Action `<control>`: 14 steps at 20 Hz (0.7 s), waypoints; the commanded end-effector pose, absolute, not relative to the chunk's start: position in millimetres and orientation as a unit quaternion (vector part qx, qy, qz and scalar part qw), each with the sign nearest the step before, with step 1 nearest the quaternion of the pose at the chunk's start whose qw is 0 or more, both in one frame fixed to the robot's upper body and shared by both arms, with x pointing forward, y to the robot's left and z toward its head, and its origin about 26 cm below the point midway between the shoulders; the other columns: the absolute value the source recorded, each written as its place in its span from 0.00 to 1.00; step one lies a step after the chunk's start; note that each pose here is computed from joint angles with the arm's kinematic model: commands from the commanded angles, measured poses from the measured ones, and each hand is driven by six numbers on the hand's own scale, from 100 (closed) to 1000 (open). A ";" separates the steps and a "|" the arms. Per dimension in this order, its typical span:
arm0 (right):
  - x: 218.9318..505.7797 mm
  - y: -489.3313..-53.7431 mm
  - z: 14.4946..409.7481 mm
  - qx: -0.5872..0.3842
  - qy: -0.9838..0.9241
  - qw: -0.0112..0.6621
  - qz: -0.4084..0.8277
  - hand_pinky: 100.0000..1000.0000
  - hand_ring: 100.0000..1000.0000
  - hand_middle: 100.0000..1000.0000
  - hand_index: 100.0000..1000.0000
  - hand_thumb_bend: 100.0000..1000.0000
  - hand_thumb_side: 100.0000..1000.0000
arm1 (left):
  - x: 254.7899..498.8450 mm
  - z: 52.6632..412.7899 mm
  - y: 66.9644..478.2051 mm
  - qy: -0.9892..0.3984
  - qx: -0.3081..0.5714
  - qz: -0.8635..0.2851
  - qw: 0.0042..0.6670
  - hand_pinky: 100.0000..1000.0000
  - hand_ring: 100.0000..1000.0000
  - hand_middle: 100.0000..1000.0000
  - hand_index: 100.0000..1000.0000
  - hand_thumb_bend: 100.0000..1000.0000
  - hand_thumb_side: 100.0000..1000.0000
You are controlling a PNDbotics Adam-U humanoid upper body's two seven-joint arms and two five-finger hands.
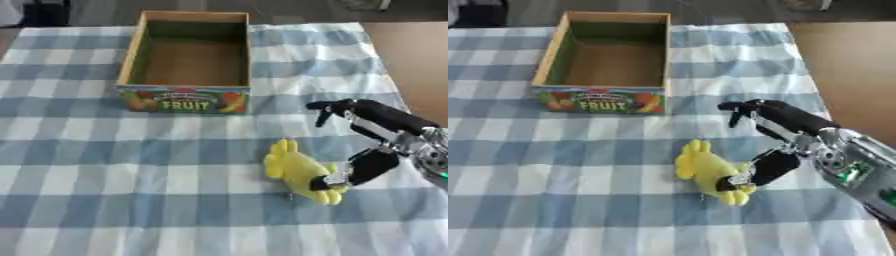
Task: Pick up objects on the table and place them in the box.
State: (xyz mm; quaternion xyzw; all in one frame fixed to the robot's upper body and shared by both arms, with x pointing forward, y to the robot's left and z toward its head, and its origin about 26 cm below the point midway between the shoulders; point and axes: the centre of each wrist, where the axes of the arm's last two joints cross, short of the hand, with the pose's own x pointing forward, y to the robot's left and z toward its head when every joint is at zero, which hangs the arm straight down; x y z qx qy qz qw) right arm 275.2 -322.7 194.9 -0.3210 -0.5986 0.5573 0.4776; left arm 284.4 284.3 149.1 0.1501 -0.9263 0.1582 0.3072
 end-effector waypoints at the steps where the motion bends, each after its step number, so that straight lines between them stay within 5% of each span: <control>1: 273.5 -322.9 206.6 -0.327 -0.605 0.466 0.556 0.87 0.89 0.64 1.00 0.71 0.57 | 282.8 157.1 286.5 -0.932 0.151 0.146 0.296 0.60 0.57 0.50 0.92 0.00 0.71; 14: 268.7 -314.6 185.6 -0.292 -0.588 0.483 0.579 0.87 0.88 0.57 0.95 0.72 0.49 | 282.1 156.2 287.2 -0.931 0.151 0.143 0.300 0.60 0.57 0.50 0.92 0.00 0.71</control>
